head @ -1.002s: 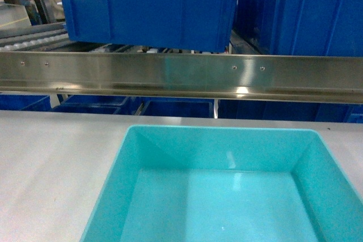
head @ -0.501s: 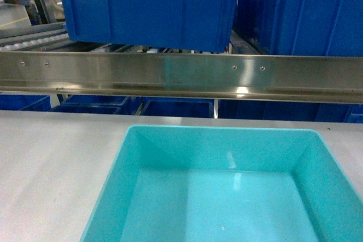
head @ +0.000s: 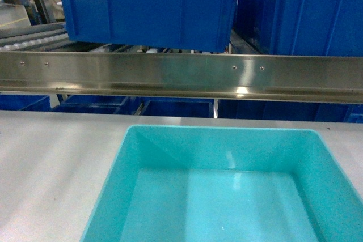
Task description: Organize blue bins on left shelf correctly
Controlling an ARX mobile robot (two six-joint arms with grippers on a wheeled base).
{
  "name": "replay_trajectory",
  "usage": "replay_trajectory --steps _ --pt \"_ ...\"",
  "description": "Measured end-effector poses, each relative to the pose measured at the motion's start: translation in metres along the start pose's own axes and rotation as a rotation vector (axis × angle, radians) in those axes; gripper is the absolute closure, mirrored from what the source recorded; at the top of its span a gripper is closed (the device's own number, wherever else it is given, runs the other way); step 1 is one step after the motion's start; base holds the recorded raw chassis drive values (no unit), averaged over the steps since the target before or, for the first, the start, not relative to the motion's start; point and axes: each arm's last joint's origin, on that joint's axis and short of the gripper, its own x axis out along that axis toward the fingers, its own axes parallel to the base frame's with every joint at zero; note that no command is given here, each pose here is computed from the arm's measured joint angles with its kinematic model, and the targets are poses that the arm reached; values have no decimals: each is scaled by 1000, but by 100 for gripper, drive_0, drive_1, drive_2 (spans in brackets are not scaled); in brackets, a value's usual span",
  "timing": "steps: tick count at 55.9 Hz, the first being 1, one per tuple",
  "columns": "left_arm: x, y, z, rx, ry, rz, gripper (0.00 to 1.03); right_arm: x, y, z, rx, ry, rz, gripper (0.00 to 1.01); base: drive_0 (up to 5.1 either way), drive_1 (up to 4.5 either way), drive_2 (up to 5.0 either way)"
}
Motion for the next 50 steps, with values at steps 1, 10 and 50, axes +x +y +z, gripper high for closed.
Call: replay_trajectory --steps 1,10,50 --pt "8 -1 3 7 15 -7 5 7 0 3 -1 1 0 3 0 0 0" --pt "52 -10 6 30 206 -69 5 52 5 20 -8 102 22 3 0 0 0" --pt "110 -54 -18 -103 585 -155 5 86 7 -18 -11 517 115 3 0 0 0"
